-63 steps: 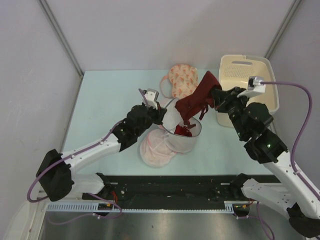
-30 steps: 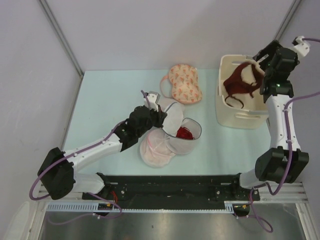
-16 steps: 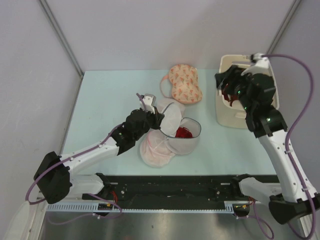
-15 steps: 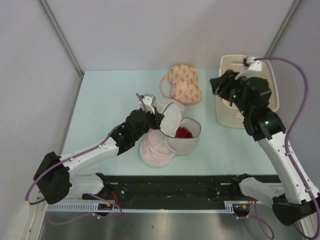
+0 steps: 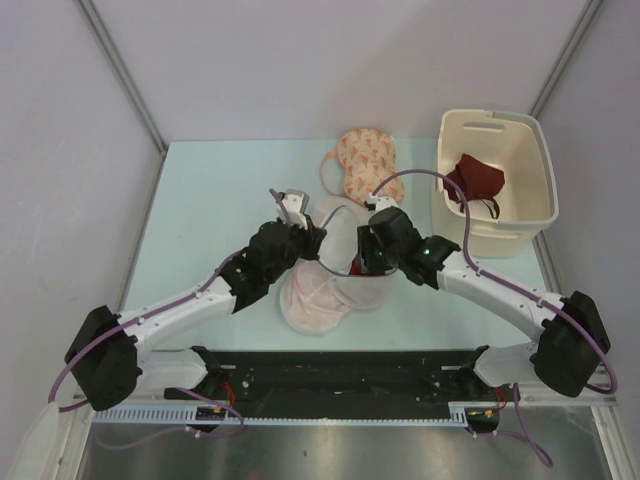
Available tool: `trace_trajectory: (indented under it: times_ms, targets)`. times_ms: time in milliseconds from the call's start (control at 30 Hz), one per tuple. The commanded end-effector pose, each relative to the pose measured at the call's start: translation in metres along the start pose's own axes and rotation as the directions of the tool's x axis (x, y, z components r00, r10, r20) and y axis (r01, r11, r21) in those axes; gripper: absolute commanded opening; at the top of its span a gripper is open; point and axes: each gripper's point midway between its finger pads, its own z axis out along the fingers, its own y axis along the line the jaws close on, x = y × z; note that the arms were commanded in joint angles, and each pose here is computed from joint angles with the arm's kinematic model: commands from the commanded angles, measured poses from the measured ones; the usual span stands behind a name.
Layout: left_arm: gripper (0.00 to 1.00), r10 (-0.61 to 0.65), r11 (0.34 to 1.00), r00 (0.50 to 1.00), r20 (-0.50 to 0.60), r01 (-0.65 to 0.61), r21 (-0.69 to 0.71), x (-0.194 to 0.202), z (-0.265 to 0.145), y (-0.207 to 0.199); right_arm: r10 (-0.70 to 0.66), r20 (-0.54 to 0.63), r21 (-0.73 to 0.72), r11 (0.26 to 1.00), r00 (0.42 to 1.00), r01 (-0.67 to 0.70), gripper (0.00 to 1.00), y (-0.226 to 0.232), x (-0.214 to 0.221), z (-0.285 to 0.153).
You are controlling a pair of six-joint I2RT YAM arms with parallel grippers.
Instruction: Unzip the laundry bag and remove the bra
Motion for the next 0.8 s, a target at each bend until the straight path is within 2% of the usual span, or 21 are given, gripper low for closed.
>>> trace_trajectory:
  times_ms: [0, 133, 233, 367, 633, 767]
  targets:
    - [0.00, -0.029, 0.999, 0.999, 0.041, 0.028, 0.025, -0.013, -0.003, -0.007, 0.026, 0.046, 0.001, 1.000, 0.999, -0.026, 0.43, 0.002, -0.017, 0.014]
    - [0.00, -0.029, 0.999, 0.999, 0.037, 0.028, 0.018, -0.011, -0.005, -0.005, 0.012, -0.044, 0.022, 1.000, 0.999, -0.011, 0.59, -0.001, 0.010, 0.030]
    - [0.00, -0.031, 0.999, 0.999, 0.040, 0.031, 0.019, -0.009, -0.008, -0.004, 0.005, -0.091, 0.020, 1.000, 0.996, -0.003, 0.67, 0.003, 0.029, 0.035]
    - [0.01, -0.026, 1.000, 0.999, 0.038, 0.025, 0.015, -0.008, -0.011, -0.002, 0.013, -0.124, 0.009, 1.000, 0.992, -0.012, 0.69, 0.003, 0.052, 0.048]
    - [0.00, -0.017, 1.000, 0.999, 0.032, 0.016, 0.011, -0.007, -0.015, 0.000, 0.042, -0.123, -0.020, 0.999, 0.992, -0.044, 0.76, 0.005, 0.069, 0.068]
    - [0.00, -0.022, 1.000, 1.000, 0.015, 0.022, 0.012, -0.002, -0.014, 0.000, 0.045, -0.112, 0.023, 0.999, 0.993, -0.043, 0.73, -0.003, 0.073, 0.084]
